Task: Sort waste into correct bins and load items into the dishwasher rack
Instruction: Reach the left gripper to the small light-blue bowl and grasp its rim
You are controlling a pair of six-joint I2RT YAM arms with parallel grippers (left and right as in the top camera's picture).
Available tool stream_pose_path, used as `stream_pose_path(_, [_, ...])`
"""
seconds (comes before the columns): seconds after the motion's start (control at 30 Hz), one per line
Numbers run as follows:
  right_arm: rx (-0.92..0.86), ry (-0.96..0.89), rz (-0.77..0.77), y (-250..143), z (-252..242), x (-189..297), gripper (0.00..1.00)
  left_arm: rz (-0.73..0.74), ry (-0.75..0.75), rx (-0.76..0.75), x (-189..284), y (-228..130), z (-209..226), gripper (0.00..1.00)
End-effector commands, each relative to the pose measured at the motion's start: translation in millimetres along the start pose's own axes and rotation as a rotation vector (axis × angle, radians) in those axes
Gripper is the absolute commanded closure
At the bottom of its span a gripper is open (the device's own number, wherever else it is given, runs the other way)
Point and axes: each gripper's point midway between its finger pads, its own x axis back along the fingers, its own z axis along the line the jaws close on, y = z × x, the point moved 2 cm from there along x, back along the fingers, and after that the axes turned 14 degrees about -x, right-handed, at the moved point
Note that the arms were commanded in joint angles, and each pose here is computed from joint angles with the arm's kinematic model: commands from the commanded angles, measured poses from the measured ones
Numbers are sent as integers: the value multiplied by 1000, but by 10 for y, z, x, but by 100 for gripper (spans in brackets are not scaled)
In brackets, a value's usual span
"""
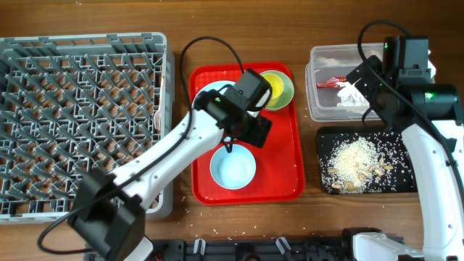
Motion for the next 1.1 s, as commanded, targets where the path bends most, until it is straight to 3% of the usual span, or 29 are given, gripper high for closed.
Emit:
stream_pose_path(0.0, [-15,13,-33,69,4,81,0,49,71,39,-227,-53,107,26])
stream_pose_path(0.13, [-14,13,-33,69,4,81,0,55,75,40,-409,-23,135,25])
stream_pose_path(0.33, [-15,13,-33,69,4,81,0,12,156,36,-602,103,281,31])
stream_pose_path(0.47, [-15,13,-33,69,4,81,0,34,169,32,-690,66,310,49])
stream_pose_path(0.53, [-15,13,-33,69,4,81,0,67,157,36,-686,-9,291,48])
stream_pose_path(0.77, [-14,13,-33,69,4,81,0,155,-15,58,-30,-230,-48,45])
stream_pose_path(0.8, [-15,13,-33,69,4,81,0,184,-69,109,57,-309,-146,42])
stream_pose_path(0.87, [-15,13,-33,69,4,81,0,234,-126,189,92,-404,-251,53])
stream_pose_path(0.9, [-15,13,-33,69,4,81,0,270,-108,317,33,-496,-249,60])
stream_pose_path(0.97, [-15,13,-33,69,4,81,0,280,-94,416,-89,-569,-258,60])
stream_pose_path(1.07, [-15,13,-33,69,4,81,0,264,-91,446,-324,-674,-336,59])
